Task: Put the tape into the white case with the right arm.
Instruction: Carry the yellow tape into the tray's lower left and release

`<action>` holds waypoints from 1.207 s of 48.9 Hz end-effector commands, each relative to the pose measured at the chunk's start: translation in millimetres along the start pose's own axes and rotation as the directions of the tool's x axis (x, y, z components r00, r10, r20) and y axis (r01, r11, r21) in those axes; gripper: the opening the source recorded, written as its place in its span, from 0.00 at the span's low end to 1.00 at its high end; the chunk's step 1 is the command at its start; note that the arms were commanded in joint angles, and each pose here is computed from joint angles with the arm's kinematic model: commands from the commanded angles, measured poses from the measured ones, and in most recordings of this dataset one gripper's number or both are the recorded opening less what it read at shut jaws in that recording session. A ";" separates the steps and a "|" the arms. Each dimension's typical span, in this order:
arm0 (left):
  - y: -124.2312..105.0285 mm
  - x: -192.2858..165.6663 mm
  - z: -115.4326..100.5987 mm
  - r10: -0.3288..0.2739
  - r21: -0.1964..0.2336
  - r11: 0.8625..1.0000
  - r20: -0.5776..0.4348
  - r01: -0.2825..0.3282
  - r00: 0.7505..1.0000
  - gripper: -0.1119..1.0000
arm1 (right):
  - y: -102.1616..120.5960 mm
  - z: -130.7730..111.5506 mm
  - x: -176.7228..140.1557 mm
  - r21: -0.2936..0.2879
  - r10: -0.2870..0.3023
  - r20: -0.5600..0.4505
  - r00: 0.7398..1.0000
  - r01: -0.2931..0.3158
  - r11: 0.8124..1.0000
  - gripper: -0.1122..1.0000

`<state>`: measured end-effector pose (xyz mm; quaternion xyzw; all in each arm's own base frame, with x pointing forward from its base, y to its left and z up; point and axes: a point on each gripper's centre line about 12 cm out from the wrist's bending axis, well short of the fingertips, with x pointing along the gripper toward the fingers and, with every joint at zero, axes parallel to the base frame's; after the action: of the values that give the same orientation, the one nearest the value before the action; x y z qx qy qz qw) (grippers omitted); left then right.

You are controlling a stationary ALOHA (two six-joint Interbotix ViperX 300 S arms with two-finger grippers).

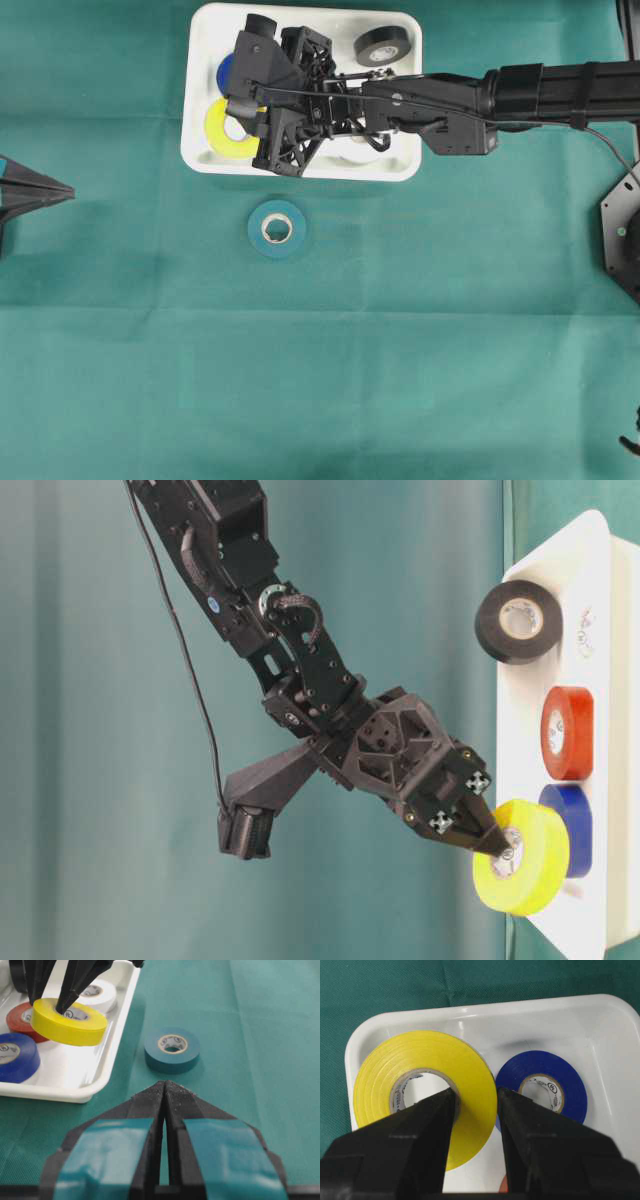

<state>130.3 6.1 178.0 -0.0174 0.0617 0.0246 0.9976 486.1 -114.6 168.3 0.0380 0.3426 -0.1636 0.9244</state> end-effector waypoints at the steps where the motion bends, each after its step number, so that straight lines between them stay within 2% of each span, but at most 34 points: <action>1: 0.1 0.7 4.1 0.001 0.000 1.000 0.008 -0.001 1.000 0.10 | -2.5 21.9 -18.5 0.003 0.003 0.063 0.998 -0.003 1.000 0.11; 15: 0.1 0.7 4.1 0.001 -0.002 1.000 0.008 -0.001 1.000 0.10 | -2.2 21.7 -18.4 0.003 0.005 0.066 0.998 -0.005 1.000 0.12; 19: 0.1 0.7 4.1 0.001 0.000 1.000 0.008 -0.001 1.000 0.10 | -3.1 20.5 -18.1 0.004 0.004 0.063 0.998 -0.004 1.000 0.25; 25: 0.1 0.7 4.1 0.001 -0.002 1.000 0.008 -0.001 1.000 0.10 | -2.3 18.6 -17.8 0.005 0.005 0.058 0.998 -0.005 1.000 0.55; 27: 0.1 0.7 4.1 0.001 -0.002 1.000 0.008 -0.001 1.000 0.10 | -2.3 17.9 -17.7 0.005 0.005 0.056 0.998 -0.005 1.000 0.60; 41: 0.1 0.7 4.1 0.001 0.000 1.000 0.008 -0.001 1.000 0.10 | -4.1 -0.6 -23.5 0.005 0.003 0.017 1.000 -0.003 1.000 0.59; 50: 0.1 0.7 4.1 0.001 -0.002 1.000 0.008 -0.001 1.000 0.10 | -4.4 -17.3 -49.2 0.003 0.011 0.001 1.000 -0.011 1.000 0.59; 59: 0.1 0.7 4.1 0.001 0.000 1.000 0.008 -0.001 1.000 0.10 | -6.1 -44.5 -83.2 -0.002 0.036 -0.004 0.999 -0.036 0.999 0.59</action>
<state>130.2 6.1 177.2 -0.0167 0.0632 0.0245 0.9976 410.2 -94.5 168.6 0.0427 0.3689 -0.1534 0.9157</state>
